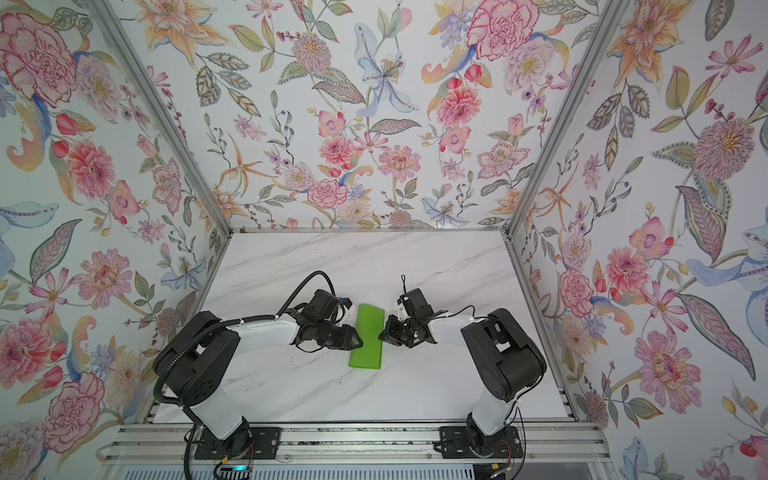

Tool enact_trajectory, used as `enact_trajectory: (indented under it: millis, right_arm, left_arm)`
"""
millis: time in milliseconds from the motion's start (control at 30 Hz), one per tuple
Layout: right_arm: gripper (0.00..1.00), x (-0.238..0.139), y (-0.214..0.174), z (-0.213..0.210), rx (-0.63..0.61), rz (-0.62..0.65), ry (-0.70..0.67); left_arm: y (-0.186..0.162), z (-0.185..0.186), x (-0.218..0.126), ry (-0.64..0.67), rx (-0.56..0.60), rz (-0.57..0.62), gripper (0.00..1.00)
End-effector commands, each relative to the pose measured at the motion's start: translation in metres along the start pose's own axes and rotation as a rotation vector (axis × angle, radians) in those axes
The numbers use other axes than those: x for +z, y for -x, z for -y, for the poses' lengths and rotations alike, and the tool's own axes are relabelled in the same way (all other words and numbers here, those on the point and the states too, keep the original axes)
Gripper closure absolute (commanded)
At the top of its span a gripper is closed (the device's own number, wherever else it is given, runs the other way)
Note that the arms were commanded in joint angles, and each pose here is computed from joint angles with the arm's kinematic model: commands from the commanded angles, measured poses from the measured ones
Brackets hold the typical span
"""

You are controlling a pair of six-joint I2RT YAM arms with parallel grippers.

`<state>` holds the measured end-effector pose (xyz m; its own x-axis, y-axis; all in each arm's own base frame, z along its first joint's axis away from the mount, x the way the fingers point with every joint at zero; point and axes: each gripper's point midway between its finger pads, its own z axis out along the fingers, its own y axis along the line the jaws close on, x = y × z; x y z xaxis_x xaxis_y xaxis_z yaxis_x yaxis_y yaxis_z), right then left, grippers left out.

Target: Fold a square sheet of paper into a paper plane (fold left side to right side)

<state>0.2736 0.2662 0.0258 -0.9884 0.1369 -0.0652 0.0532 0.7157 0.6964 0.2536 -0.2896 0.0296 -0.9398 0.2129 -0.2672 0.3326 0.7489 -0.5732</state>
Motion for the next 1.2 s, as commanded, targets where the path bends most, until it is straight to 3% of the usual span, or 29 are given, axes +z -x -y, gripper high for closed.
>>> enact_trajectory:
  millis: [0, 1167]
  right_arm:
    - [1.0, 0.005, -0.002, 0.002, -0.005, -0.013, -0.003]
    - [1.0, 0.009, 0.003, 0.016, -0.007, -0.025, -0.041]
  left_arm:
    - [0.0, 0.002, 0.0, 0.009, -0.001, -0.007, 0.53]
    - [-0.001, 0.002, 0.0, 0.015, 0.003, -0.021, 0.6]
